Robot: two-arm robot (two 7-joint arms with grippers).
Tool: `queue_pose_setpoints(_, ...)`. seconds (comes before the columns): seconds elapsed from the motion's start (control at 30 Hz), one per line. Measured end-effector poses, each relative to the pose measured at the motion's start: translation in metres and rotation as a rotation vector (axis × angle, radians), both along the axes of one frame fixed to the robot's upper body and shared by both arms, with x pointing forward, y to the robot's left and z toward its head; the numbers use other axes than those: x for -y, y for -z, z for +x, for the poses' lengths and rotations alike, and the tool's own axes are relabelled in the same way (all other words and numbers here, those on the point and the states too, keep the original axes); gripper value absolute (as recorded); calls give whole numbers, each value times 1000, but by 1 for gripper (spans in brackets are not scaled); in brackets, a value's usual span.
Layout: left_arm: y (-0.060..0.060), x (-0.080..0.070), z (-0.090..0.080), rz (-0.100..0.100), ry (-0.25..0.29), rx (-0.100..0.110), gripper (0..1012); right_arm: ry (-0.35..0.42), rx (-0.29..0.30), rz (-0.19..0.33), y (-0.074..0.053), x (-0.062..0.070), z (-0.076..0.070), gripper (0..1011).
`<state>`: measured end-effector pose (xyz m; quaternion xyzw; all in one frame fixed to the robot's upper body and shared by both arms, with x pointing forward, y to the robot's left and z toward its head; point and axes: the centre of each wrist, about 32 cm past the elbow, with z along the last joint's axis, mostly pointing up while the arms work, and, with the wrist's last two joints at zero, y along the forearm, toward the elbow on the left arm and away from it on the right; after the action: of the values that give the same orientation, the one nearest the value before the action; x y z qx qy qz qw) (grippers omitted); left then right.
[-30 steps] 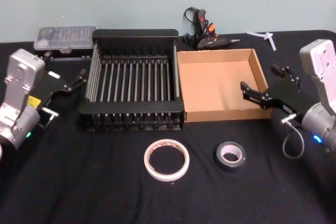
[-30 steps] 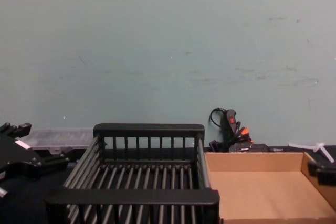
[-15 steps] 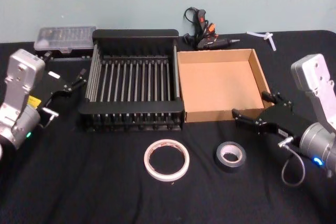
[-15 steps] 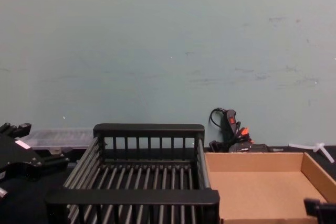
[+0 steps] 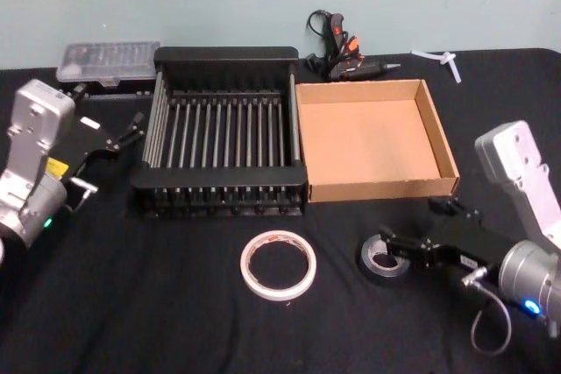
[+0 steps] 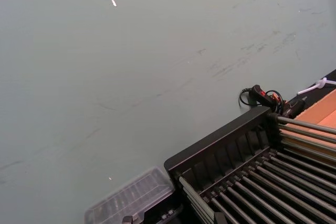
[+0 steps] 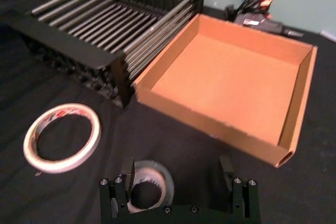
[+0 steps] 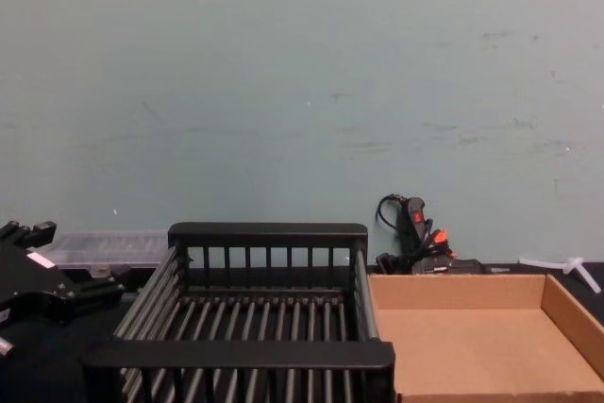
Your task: Pick up the white tape and place it into the black box , Pick up the silver tape and place it into the brown box.
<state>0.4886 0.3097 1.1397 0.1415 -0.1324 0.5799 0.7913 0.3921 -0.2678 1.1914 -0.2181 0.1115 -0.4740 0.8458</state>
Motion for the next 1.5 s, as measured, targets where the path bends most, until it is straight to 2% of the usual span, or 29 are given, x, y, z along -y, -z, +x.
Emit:
queue_pose_setpoints(0.43, 0, 0, 0, 0, 0, 0, 1002, -6, -67, -47, 5, -1, -8, 1002)
queue_pose_setpoints(0.93, 0, 0, 0, 0, 0, 0, 1001, 12, -71, -52, 8, 3, 1, 1002)
queue_pose_setpoints(1.5, 0, 0, 0, 0, 0, 0, 1001, 1, -96, -47, 14, -1, 9, 1002)
